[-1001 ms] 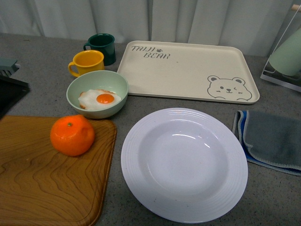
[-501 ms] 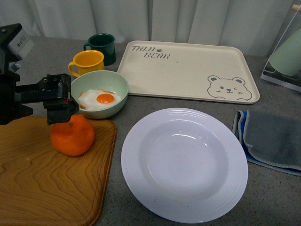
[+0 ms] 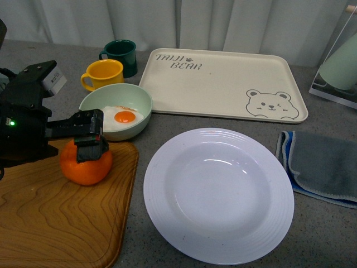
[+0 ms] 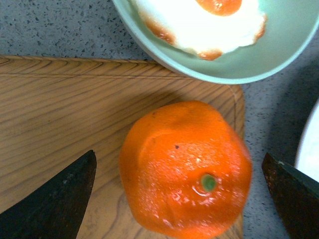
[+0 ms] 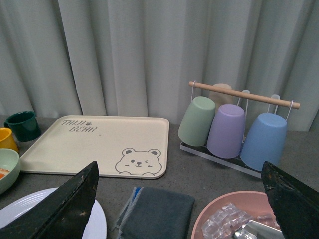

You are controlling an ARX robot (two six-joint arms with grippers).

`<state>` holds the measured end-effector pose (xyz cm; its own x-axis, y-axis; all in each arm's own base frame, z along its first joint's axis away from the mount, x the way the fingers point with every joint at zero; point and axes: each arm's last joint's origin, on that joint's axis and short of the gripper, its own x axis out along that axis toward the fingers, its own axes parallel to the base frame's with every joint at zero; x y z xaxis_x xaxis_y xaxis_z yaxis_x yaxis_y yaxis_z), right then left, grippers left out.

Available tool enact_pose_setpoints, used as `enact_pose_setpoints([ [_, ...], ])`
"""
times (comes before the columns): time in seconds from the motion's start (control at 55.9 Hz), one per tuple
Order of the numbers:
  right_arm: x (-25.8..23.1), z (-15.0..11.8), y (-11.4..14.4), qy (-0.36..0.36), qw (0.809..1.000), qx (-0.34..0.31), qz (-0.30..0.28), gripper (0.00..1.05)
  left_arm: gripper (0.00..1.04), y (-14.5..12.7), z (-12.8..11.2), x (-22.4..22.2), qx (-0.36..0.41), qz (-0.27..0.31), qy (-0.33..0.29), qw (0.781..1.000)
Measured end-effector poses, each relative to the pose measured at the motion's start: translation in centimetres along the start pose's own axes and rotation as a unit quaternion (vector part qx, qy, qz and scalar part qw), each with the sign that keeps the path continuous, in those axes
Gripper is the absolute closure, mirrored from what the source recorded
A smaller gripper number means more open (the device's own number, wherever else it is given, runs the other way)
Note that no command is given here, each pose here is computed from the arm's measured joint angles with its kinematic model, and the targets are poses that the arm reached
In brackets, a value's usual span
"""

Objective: Place orange and plate with both arms

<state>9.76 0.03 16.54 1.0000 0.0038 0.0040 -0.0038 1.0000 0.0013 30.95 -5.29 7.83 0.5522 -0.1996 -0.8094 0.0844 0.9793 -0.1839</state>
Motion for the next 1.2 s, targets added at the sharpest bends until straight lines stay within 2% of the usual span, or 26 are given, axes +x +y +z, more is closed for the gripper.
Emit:
enact_pose_setpoints([
  [0.161,0.0,0.0,0.0,0.000,1.000,0.000,0.000,0.09,0.40,0.1,-0.3,0.3,0.003,0.002,0.007,1.000],
  [0.304,0.0,0.0,0.0,0.000,1.000,0.000,0.000,0.09,0.48,-0.3,-0.1,0.1,0.004,-0.008,0.004,1.000],
  [0.751,0.0,0.0,0.0,0.000,1.000,0.000,0.000,0.09,0.50,-9.6,1.2,-1.5,0.071,-0.107,-0.030,0.991],
  [0.93,0.0,0.0,0.0,0.000,1.000,0.000,0.000,0.09,0.50,-13.0,0.1,0.1,0.099,-0.130,-0.009,0.987],
  [1.037,0.0,0.0,0.0,0.000,1.000,0.000,0.000,0.09,0.50,-14.1,-0.7,1.7,0.108,-0.130,0.008,0.986],
  [1.198,0.0,0.0,0.0,0.000,1.000,0.000,0.000,0.09,0.51,-14.3,-1.0,3.0,0.106,-0.122,0.020,0.987],
])
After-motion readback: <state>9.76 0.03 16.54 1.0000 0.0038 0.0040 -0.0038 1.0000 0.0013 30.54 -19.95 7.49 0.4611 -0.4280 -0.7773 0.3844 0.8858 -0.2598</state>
